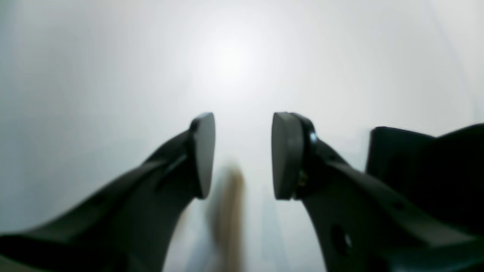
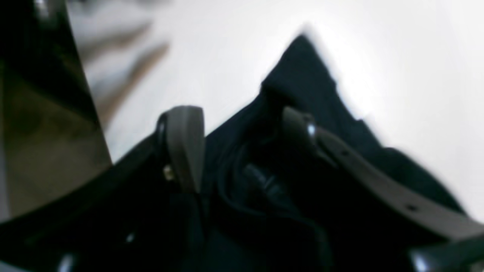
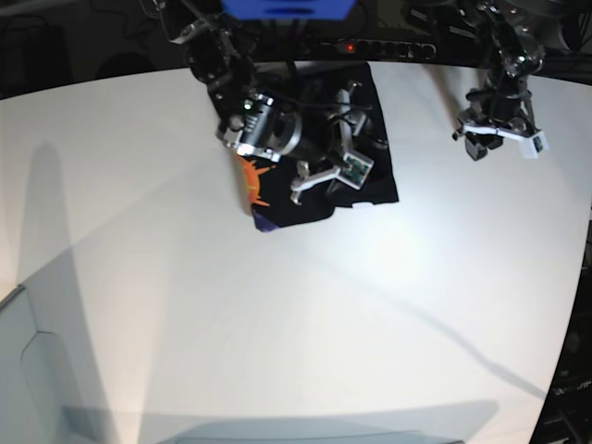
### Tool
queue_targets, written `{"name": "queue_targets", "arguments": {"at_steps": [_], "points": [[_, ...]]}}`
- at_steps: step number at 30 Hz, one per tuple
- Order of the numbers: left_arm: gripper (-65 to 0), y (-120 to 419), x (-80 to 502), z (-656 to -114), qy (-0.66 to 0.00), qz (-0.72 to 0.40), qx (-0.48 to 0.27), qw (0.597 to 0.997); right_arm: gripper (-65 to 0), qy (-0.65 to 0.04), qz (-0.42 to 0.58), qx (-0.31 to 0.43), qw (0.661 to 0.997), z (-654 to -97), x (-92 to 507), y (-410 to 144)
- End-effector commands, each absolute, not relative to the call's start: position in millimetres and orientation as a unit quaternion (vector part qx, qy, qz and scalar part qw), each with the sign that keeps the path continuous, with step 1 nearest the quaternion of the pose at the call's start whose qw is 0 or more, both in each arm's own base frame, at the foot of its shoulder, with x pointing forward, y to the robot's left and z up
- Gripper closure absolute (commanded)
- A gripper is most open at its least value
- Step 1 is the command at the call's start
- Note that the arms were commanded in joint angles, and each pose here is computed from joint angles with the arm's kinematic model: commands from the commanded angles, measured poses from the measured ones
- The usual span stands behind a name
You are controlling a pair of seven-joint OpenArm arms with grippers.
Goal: Fold the T-shirt properly
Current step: 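Press and release the folded stack with the right gripper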
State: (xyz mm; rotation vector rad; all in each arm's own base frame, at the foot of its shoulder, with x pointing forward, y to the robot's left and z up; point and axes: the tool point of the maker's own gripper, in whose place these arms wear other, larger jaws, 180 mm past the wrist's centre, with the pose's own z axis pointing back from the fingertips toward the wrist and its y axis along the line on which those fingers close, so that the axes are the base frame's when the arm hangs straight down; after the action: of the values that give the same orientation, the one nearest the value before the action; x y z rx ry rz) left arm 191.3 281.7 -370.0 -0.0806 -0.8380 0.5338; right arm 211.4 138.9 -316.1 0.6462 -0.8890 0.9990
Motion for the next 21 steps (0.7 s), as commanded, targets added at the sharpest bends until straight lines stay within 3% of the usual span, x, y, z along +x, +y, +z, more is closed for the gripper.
{"name": "queue_targets", "arguments": {"at_steps": [1,9,15,21], "points": [[-24.3,284,197,-360,-0.421,0.248,-0.037,0.872,-34.7,-0.434,0.450,0.311,0.715,-293,211,145],[-24.3,286,199,-357,-0.424,0.245,-0.035,0.871,-34.7,-0.443,0.469,0.280,0.711,-288,192,113],[-24.3,286,201,-357,-0.426,0.245,-0.035,0.870,-34.7,-0.417,0.478,0.269,0.724,-308,183,98],[-24.3,286,200,-357,-0.425,0.245,-0.035,0.871,-34.9,-0.436,0.430,0.241,0.753,-307,212,73]]}}
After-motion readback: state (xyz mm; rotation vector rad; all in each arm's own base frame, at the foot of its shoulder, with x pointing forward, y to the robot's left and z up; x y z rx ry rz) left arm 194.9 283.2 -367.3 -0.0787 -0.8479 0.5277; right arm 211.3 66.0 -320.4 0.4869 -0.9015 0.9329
